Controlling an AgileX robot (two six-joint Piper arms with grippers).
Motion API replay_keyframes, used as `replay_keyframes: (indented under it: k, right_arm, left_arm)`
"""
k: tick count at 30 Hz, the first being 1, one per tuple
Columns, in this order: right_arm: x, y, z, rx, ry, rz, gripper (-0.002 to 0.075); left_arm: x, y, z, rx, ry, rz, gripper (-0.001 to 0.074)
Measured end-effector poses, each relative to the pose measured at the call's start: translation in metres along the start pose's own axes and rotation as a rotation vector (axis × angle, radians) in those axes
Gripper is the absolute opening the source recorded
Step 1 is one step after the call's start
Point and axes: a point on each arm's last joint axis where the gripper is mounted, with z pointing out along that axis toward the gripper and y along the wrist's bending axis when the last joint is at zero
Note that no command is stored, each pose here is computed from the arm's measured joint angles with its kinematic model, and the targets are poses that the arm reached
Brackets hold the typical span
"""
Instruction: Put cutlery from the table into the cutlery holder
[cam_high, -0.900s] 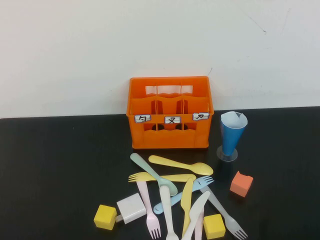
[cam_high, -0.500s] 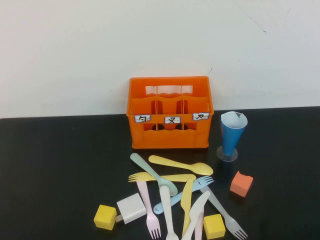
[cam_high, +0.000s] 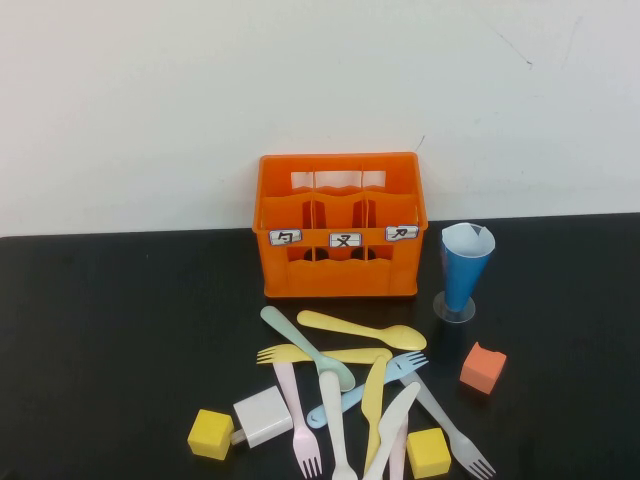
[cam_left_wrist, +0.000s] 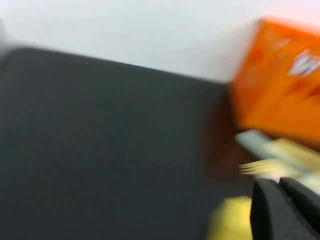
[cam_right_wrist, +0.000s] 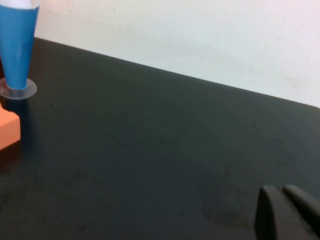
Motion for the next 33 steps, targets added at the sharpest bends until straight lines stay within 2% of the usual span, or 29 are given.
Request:
replay_keyframes:
  k: [2, 3, 8, 18, 20, 24, 29, 33]
  right_arm:
    - [0.000, 0.000, 0.000, 0.000, 0.000, 0.000, -0.0004]
    - [0.000, 0.000, 0.000, 0.000, 0.000, 0.000, -0.0004]
    - [0.000, 0.000, 0.000, 0.000, 0.000, 0.000, -0.0004]
    - [0.000, 0.000, 0.000, 0.000, 0.000, 0.000, -0.0004]
    - [0.000, 0.000, 0.000, 0.000, 0.000, 0.000, -0.0004]
    - [0.000, 0.000, 0.000, 0.000, 0.000, 0.000, -0.0004]
    - [0.000, 0.000, 0.000, 0.000, 0.000, 0.000, -0.0004]
    - [0.000, 0.000, 0.000, 0.000, 0.000, 0.000, -0.0004]
  left_arm:
    - [0.000, -0.004, 0.000, 0.046, -0.004, -0.146, -0.0001]
    - [-0.002, -0.008, 0.000, 0.093, -0.016, -0.291, -0.0001]
    - [-0.014, -0.011, -0.001, 0.165, -0.125, -0.550, -0.0001]
    - [-0.026, -0.009, -0.004, 0.207, -0.226, -0.781, -0.0001]
    - [-0.039, -0.019, -0.012, 0.250, -0.222, -0.667, -0.0001]
    - [-0.079, -0.044, -0.033, 0.301, -0.178, -0.298, -0.0001]
    - [-0.108, -0.058, -0.020, 0.222, 0.187, 0.076, -0.0001]
    - [-0.118, -0.058, 0.000, 0.182, 0.451, 0.265, -0.0001]
